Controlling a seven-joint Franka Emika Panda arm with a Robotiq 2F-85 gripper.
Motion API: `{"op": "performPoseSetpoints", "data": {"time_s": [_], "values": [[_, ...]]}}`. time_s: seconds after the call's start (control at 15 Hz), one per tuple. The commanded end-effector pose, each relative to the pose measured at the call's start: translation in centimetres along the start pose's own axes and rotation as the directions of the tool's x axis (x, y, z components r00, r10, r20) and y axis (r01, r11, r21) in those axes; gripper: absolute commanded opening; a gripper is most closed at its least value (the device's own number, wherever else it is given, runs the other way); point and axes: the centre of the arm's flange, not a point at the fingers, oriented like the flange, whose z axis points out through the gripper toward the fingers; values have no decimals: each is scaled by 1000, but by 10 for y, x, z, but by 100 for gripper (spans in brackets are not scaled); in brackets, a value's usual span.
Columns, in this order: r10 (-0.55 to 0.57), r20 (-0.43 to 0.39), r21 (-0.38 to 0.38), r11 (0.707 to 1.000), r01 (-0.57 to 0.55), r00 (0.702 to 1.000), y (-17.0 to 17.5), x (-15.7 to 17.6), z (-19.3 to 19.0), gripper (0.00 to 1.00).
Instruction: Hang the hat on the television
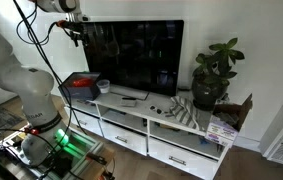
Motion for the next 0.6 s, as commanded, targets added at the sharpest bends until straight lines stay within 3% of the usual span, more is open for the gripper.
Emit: {"op": "performPoseSetpoints", "data": {"time_s": [0.0, 0.13, 0.27, 0.4, 0.47, 0.53], "values": [[147, 48, -25, 989, -146, 988, -66, 5, 41, 100], [219, 88, -62, 975, -215, 972, -99, -1, 69, 100], [289, 78, -109, 954, -280, 954, -129, -1, 96, 100], [340, 50, -114, 936, -333, 939, -146, 6, 122, 100], [360, -15, -136, 924, -359, 933, -148, 11, 136, 100], [308, 37, -111, 947, -303, 951, -130, -12, 115, 100]]}}
